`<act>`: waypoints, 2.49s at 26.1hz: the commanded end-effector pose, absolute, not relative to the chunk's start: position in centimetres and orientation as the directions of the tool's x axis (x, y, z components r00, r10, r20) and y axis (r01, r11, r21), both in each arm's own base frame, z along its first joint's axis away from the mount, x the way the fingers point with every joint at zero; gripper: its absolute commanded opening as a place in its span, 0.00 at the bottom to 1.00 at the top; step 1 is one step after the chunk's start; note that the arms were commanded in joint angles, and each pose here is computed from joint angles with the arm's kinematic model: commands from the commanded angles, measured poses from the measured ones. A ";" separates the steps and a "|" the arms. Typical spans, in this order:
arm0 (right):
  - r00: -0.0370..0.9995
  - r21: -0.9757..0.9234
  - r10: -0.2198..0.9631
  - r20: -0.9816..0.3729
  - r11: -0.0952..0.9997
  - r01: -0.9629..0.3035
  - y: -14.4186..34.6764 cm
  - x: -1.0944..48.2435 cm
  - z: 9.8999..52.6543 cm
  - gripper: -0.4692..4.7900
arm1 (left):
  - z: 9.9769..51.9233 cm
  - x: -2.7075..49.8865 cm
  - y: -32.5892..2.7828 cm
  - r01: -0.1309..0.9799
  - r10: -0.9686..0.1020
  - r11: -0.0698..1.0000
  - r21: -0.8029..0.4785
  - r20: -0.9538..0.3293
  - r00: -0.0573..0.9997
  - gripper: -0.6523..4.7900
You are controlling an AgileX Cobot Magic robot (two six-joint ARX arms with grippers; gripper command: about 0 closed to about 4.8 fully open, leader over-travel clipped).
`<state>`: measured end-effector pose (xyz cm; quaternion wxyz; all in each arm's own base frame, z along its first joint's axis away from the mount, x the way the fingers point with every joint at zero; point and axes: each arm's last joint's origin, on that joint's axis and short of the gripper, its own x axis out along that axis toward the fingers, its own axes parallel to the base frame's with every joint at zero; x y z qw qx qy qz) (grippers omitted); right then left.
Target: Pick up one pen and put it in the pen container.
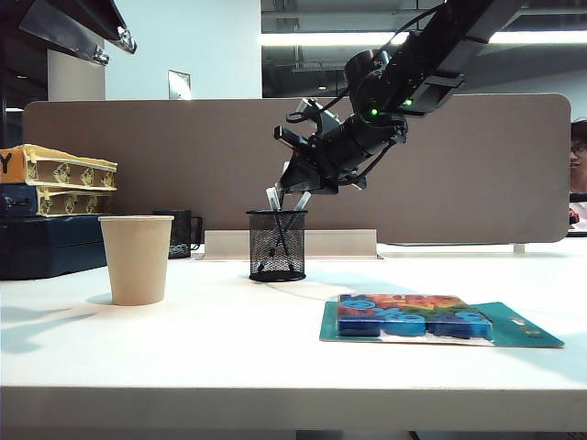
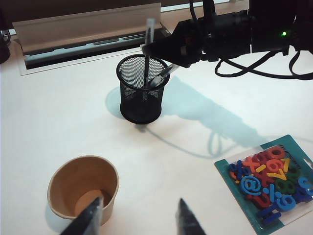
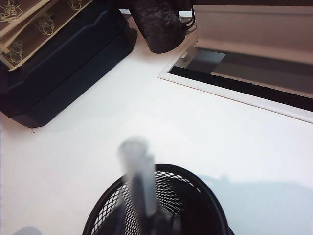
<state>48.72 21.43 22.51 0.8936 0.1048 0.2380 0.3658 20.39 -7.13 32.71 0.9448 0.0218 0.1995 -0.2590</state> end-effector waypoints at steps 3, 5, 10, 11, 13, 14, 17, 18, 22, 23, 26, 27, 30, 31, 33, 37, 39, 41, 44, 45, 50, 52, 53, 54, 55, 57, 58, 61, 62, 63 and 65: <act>0.626 0.351 0.710 -0.324 0.704 -0.617 21.6 48.7 23.2 0.27 | 32.8 20.3 -7.1 0.495 -0.478 0.867 -0.063 -0.387 0.788 0.47; 0.628 0.350 0.707 -0.325 0.707 -0.615 21.6 48.7 23.2 0.27 | 32.8 20.3 -7.1 0.495 -0.478 0.867 -0.063 -0.388 0.788 0.47; 0.634 0.346 0.707 -0.313 0.707 -0.617 21.3 48.6 23.8 0.27 | 32.8 20.3 -7.1 0.495 -0.478 0.867 -0.063 -0.388 0.788 0.47; 0.638 0.344 0.706 -0.308 0.708 -0.617 21.2 48.6 24.1 0.27 | 32.8 20.3 -7.1 0.495 -0.478 0.867 -0.062 -0.384 0.790 0.47; 0.642 0.341 0.706 -0.300 0.708 -0.618 21.0 48.5 24.6 0.27 | 32.9 20.4 -7.1 0.496 -0.480 0.866 -0.059 -0.372 0.795 0.47; 0.646 0.340 0.704 -0.296 0.710 -0.617 20.8 48.6 24.9 0.27 | 33.0 20.4 -7.1 0.496 -0.481 0.866 -0.058 -0.367 0.796 0.47; 0.652 0.339 0.699 -0.293 0.714 -0.613 20.1 48.3 25.9 0.27 | 33.1 20.5 -7.1 0.497 -0.482 0.866 -0.055 -0.354 0.801 0.47; 0.654 0.332 0.694 -0.299 0.719 -0.611 19.7 48.2 26.4 0.27 | 33.1 20.5 -7.1 0.497 -0.482 0.866 -0.055 -0.355 0.801 0.47; 0.636 0.294 0.710 -0.301 0.704 -0.647 18.4 47.6 28.2 0.29 | 33.1 20.5 -7.1 0.499 -0.467 0.866 -0.001 -0.354 0.810 0.47; 0.622 0.300 0.725 -0.295 0.689 -0.660 18.1 47.4 28.9 0.31 | 33.1 20.5 -7.1 0.493 -0.460 0.870 0.004 -0.351 0.815 0.47; 0.621 0.273 0.720 -0.309 0.693 -0.667 17.7 46.6 30.2 0.31 | 33.2 20.5 -7.1 0.493 -0.461 0.870 0.006 -0.345 0.818 0.47; 0.625 0.235 0.713 -0.317 0.698 -0.677 17.5 45.9 31.3 0.31 | 33.2 20.5 -7.1 0.493 -0.461 0.870 0.006 -0.344 0.818 0.47; 0.648 0.201 0.695 -0.312 0.715 -0.669 16.7 45.0 33.2 0.31 | 33.2 20.6 -7.1 0.492 -0.461 0.870 0.005 -0.346 0.817 0.47; 0.650 0.199 0.692 -0.314 0.717 -0.668 16.4 44.5 33.8 0.31 | 33.1 20.6 -7.1 0.492 -0.460 0.870 0.005 -0.347 0.817 0.47; 0.642 0.190 0.685 -0.343 0.720 -0.667 15.9 43.7 34.6 0.31 | 33.0 20.5 -7.1 0.493 -0.459 0.870 0.001 -0.363 0.811 0.47; 0.610 0.165 0.670 -0.422 0.719 -0.675 15.3 42.2 35.3 0.31 | 32.7 20.3 -7.0 0.494 -0.455 0.870 -0.007 -0.398 0.796 0.47; 0.622 0.138 0.654 -0.429 0.729 -0.671 14.9 41.2 36.6 0.31 | 33.0 20.0 -6.9 0.496 -0.460 0.868 -0.003 -0.382 0.802 0.47; 0.633 0.122 0.656 -0.410 0.727 -0.675 14.6 40.2 37.9 0.31 | 33.3 19.6 -6.8 0.497 -0.461 0.868 0.003 -0.367 0.808 0.47; 0.642 0.097 0.652 -0.404 0.728 -0.678 13.9 38.3 40.0 0.31 | 33.7 18.6 -6.4 0.499 -0.457 0.867 0.018 -0.370 0.809 0.47; 0.645 0.087 0.644 -0.410 0.732 -0.676 13.7 37.9 40.3 0.31 | 33.7 18.3 -6.4 0.496 -0.454 0.868 0.019 -0.373 0.809 0.47; 0.658 0.068 0.602 -0.452 0.759 -0.648 13.0 36.0 41.0 0.31 | 34.4 17.1 -5.8 0.463 -0.422 0.885 0.037 -0.352 0.835 0.47; 0.678 0.050 0.563 -0.473 0.786 -0.617 12.5 35.0 40.8 0.31 | 34.4 16.5 -5.7 0.465 -0.423 0.885 0.035 -0.358 0.833 0.47; 0.687 0.038 0.553 -0.472 0.791 -0.610 12.4 34.7 40.8 0.31 | 34.4 16.3 -5.6 0.464 -0.422 0.885 0.036 -0.360 0.832 0.47; 0.706 0.023 0.543 -0.455 0.800 -0.600 12.1 34.0 40.9 0.31 | 34.4 16.0 -5.5 0.464 -0.422 0.885 0.035 -0.359 0.832 0.47; 0.721 0.011 0.535 -0.441 0.807 -0.591 11.9 33.5 41.1 0.31 | 34.4 15.8 -5.4 0.464 -0.423 0.885 0.036 -0.355 0.834 0.47; 0.741 -0.002 0.526 -0.417 0.815 -0.580 11.4 32.5 41.6 0.31 | 34.2 15.4 -5.3 0.463 -0.425 0.886 0.031 -0.351 0.835 0.47; 0.752 -0.010 0.517 -0.409 0.821 -0.570 11.1 31.8 41.8 0.31 | 34.0 15.1 -5.2 0.460 -0.424 0.888 0.020 -0.353 0.834 0.47; 0.756 -0.013 0.516 -0.403 0.823 -0.569 10.6 30.1 42.0 0.31 | 32.6 14.1 -4.9 0.458 -0.427 0.889 0.004 -0.359 0.830 0.47; 0.757 -0.014 0.516 -0.402 0.823 -0.568 10.4 29.7 42.0 0.31 | 32.3 13.8 -4.8 0.456 -0.427 0.890 -0.003 -0.359 0.830 0.47; 0.756 -0.013 0.516 -0.403 0.823 -0.568 10.3 29.3 41.8 0.31 | 32.0 13.5 -4.7 0.453 -0.427 0.892 -0.013 -0.357 0.831 0.47; 0.755 -0.013 0.510 -0.412 0.825 -0.564 10.1 28.7 41.4 0.31 | 31.6 13.0 -4.6 0.452 -0.428 0.892 -0.014 -0.349 0.834 0.47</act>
